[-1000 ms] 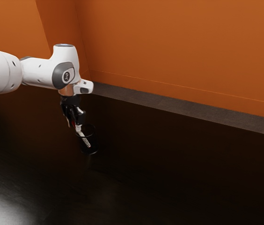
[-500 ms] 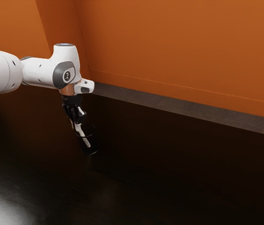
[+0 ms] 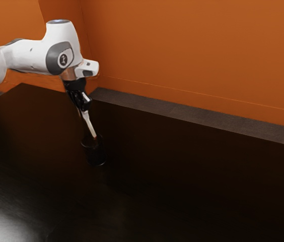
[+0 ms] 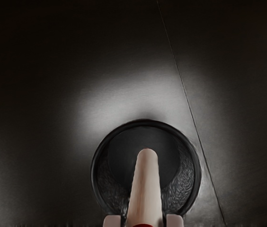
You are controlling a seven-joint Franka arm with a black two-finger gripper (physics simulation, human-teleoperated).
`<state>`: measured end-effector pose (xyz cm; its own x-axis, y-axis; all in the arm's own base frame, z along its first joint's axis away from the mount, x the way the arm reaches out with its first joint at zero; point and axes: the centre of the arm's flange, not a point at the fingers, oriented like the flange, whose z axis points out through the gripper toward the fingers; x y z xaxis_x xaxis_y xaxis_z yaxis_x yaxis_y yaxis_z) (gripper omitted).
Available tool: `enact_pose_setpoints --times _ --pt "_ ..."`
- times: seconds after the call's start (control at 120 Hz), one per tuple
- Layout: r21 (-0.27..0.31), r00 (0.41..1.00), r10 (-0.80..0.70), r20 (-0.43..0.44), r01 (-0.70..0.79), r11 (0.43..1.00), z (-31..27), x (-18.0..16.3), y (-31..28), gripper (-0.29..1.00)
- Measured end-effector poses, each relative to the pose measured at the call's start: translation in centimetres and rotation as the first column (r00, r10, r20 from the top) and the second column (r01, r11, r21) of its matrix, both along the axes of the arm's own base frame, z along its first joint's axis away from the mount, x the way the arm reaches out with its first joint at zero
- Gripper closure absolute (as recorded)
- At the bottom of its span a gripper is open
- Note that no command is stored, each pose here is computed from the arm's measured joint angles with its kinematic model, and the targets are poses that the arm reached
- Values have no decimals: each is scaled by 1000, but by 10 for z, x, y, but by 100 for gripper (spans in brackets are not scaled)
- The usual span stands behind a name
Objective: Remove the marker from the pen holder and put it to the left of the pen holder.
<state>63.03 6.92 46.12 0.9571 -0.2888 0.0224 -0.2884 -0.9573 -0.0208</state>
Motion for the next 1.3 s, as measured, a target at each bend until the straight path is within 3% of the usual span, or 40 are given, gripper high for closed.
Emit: enact_pose_setpoints --times 0.158,0.325,0.475,0.617,0.758,0.967,1.3 --pt "14 999 13 44 -14 1000 83 -38 7 77" --pt "56 991 98 -94 -93 994 89 -70 38 76" --pt "97 932 213 -293 -193 976 33 -82 84 76" --pt "151 806 338 -486 -303 941 -48 -97 148 76" --pt "217 678 407 -612 -351 911 -112 -114 184 77" --pt "272 547 445 -709 -371 888 -166 -129 205 76" --pt "288 496 460 -737 -386 877 -184 -134 209 76"
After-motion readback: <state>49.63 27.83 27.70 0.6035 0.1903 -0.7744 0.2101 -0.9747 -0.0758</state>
